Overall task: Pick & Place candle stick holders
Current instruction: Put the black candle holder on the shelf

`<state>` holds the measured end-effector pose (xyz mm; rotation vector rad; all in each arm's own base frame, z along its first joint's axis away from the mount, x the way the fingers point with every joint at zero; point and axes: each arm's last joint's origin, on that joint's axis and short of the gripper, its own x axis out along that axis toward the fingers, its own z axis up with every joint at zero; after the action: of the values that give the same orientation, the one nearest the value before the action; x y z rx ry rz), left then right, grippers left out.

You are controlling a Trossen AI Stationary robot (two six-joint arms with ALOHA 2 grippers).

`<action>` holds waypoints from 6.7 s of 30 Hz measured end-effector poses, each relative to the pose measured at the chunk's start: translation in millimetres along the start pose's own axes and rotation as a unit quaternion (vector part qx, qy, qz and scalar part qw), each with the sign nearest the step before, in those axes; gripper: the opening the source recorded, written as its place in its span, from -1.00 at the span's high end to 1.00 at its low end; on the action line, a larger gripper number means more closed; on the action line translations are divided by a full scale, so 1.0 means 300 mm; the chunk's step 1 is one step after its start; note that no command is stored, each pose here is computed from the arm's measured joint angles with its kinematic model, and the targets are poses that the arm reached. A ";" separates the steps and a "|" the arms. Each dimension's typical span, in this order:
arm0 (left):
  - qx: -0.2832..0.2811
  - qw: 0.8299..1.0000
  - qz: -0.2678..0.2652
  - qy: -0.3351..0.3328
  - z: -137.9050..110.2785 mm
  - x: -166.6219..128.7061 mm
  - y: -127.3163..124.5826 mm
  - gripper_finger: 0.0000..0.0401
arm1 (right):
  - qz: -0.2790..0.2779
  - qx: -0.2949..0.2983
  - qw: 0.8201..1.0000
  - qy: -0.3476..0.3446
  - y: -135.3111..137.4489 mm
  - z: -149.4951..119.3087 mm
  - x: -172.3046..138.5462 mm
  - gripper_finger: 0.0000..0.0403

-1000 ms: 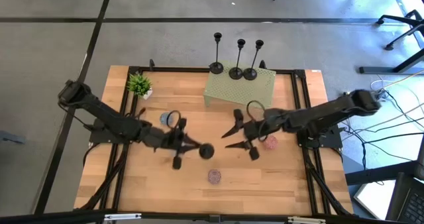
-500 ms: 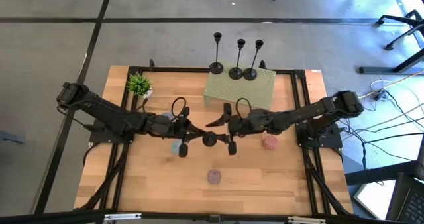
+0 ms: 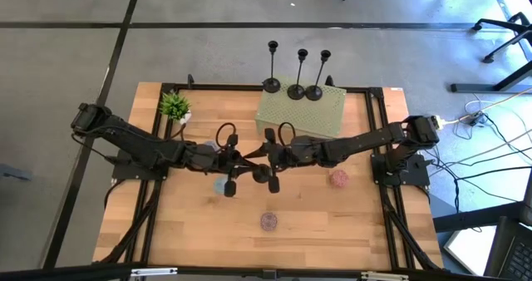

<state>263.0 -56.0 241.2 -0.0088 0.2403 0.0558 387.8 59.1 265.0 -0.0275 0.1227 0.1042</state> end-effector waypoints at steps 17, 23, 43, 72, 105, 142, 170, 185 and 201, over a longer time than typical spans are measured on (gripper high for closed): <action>-0.002 1.000 0.006 0.007 -0.005 0.000 0.002 0.92 | -0.002 0.000 1.000 -0.001 -0.010 0.002 -0.001 0.81; -0.002 1.000 0.006 0.007 -0.005 0.000 0.002 0.89 | -0.002 0.000 1.000 0.000 -0.010 0.002 -0.001 0.81; -0.011 1.000 0.006 0.009 -0.006 -0.002 -0.005 0.57 | -0.047 0.006 0.998 0.051 -0.014 0.018 -0.046 0.81; -0.013 0.999 0.024 0.019 -0.014 -0.002 -0.002 0.52 | -0.075 0.000 0.991 0.114 0.015 0.034 -0.112 0.81; -0.026 0.994 0.086 0.055 -0.043 -0.006 0.013 0.15 | -0.100 0.037 0.977 0.186 0.067 0.086 -0.265 0.81; -0.024 0.995 0.083 0.059 -0.046 -0.006 0.012 0.15 | -0.488 0.024 0.865 0.113 -0.214 0.307 -0.831 0.81; 0.006 0.995 0.081 0.062 -0.046 -0.006 0.012 0.15 | -0.541 0.105 0.797 0.245 -0.544 0.158 -0.730 0.81; 0.007 0.995 0.081 0.062 -0.046 -0.006 0.012 0.15 | -0.538 0.103 0.802 0.239 -0.551 0.157 -0.718 0.81; 0.007 0.995 0.081 0.062 -0.046 -0.006 0.012 0.15 | -0.521 0.111 0.807 0.253 -0.546 0.149 -0.718 0.80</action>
<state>257.7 -52.6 228.3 0.0206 0.3656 0.2148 197.7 -124.2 339.3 0.1154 0.6391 -1.0398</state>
